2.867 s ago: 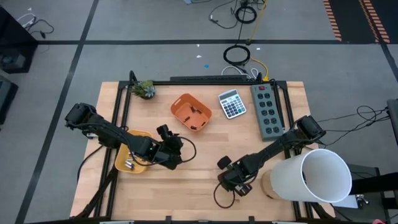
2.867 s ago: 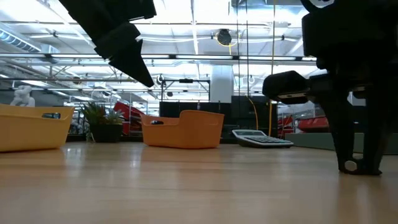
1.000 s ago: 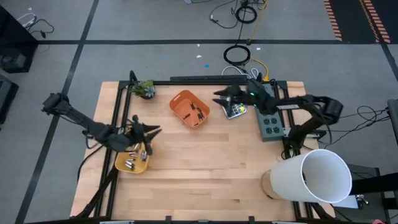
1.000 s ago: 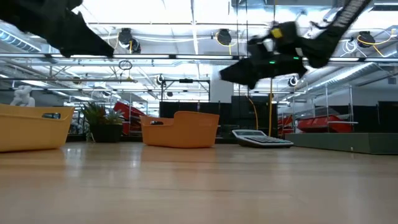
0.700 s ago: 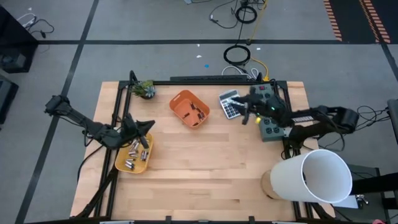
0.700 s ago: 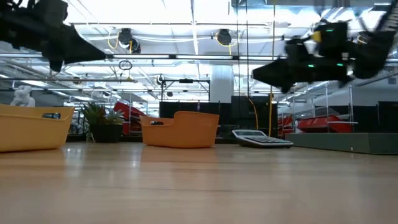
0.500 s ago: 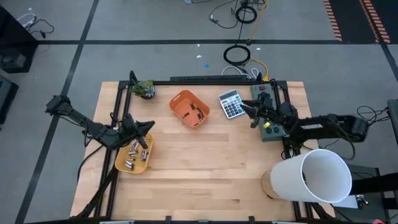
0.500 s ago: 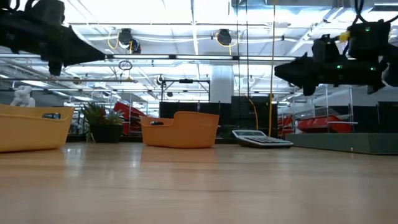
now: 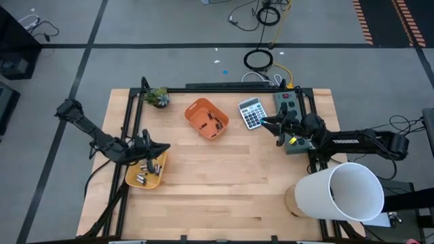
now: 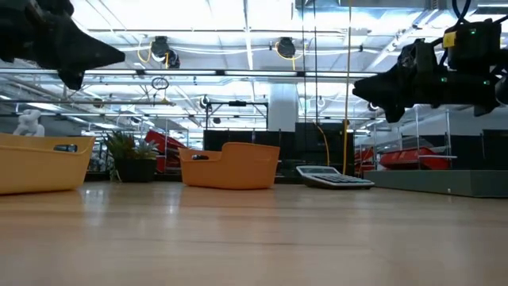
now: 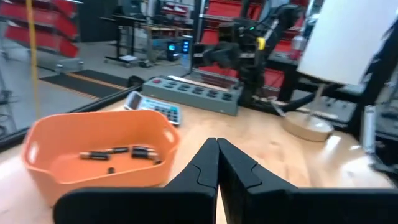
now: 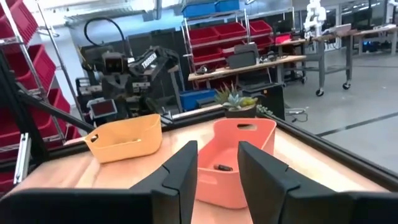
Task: Sort batteries
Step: Return to Home Position
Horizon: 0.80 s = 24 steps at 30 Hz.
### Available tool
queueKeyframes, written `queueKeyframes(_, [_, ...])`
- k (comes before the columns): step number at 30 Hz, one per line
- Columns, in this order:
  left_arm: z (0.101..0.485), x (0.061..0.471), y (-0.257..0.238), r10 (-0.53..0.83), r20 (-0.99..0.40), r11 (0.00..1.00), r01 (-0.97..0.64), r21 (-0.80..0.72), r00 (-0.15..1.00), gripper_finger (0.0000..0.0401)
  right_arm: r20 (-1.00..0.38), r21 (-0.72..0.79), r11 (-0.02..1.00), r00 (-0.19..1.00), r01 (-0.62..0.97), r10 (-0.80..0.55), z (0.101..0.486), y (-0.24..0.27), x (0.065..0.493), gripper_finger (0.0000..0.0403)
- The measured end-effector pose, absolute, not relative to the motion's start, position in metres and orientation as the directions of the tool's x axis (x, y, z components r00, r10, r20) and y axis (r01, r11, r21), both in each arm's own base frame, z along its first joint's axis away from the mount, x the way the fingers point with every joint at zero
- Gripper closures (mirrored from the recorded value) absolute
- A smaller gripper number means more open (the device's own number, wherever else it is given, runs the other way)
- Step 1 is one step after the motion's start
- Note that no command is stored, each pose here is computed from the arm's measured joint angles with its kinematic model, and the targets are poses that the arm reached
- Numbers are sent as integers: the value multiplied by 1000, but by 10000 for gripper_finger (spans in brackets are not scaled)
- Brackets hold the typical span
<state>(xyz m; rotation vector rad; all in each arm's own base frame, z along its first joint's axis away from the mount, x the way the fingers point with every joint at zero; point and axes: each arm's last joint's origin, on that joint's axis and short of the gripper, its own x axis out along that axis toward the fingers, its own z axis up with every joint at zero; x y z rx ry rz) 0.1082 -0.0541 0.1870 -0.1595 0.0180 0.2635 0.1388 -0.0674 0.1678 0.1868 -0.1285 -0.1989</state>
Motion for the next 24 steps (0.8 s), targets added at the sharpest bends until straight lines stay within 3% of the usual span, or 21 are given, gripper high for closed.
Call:
queueKeyframes(5, [186,106,-55,216,-34,958,-219,-186,976,394,78,192,962,974,195,-213,165,-68,139,297])
queueKeyframes(13, [162,101,-49,337,-68,893,-341,-293,939,394,52,206,958,975,200,-214,162,-68,139,297])
queueKeyframes(18, [159,102,-53,199,-108,934,-222,-280,974,394,52,206,958,975,200,-214,162,-68,139,297])
queueKeyframes(24, [158,102,-54,147,-115,944,-174,-282,982,394,44,209,959,977,194,-207,163,-65,138,297])
